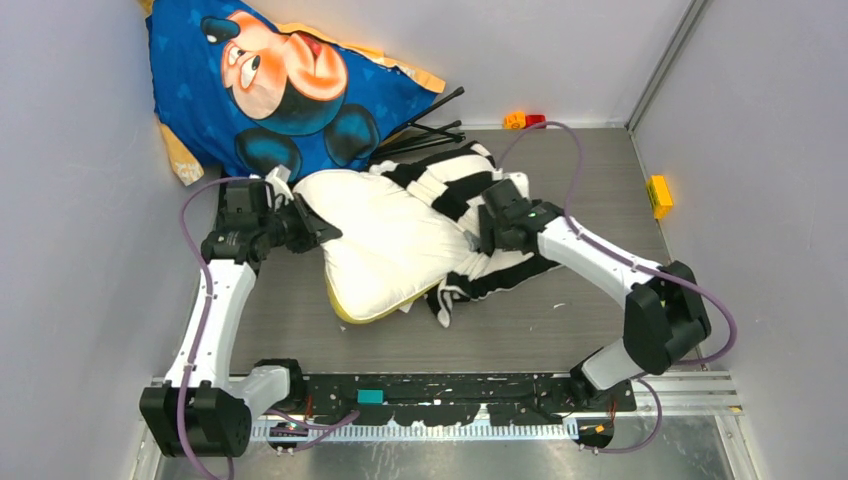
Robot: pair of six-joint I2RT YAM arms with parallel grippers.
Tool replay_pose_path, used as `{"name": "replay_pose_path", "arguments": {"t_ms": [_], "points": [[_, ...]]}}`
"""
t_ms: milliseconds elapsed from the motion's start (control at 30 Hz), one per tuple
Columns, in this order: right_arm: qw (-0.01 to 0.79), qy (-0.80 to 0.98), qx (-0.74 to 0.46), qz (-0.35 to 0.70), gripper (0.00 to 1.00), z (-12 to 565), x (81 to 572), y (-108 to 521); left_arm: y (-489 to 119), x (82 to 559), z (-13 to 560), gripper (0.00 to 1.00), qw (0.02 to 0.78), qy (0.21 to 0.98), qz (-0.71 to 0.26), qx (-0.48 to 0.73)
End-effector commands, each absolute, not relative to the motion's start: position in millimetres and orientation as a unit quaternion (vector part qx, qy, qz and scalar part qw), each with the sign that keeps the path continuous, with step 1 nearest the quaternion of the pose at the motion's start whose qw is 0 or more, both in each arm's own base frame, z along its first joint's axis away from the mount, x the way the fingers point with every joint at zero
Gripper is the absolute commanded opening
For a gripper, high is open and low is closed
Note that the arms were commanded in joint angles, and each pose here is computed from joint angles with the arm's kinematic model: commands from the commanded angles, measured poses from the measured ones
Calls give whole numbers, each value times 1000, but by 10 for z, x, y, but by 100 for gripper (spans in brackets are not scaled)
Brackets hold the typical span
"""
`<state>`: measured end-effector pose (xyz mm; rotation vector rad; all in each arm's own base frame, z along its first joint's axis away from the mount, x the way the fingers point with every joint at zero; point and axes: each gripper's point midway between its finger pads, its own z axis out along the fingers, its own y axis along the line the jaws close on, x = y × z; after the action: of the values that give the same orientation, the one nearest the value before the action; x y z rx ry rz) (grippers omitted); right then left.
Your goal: Remove the pillowcase from the pillow
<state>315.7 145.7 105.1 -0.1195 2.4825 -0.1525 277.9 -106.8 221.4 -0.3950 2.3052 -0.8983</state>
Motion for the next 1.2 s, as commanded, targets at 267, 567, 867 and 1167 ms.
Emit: {"name": "replay_pose_path", "arguments": {"t_ms": [267,567,867,1167], "points": [[425,898,86,-76,93,1702,3312,781,-793,2940,2554,0,427,846,-291,-132],[480,869,111,56,99,2474,3295,1085,-971,2857,2216,0,369,868,-321,-91],[536,821,14,195,98,2936,3648,1749,-912,2721,2079,0,397,869,-293,-47],[487,837,129,214,98,2666,3477,1643,-1140,2486,1890,0,361,887,-287,-21]]}}
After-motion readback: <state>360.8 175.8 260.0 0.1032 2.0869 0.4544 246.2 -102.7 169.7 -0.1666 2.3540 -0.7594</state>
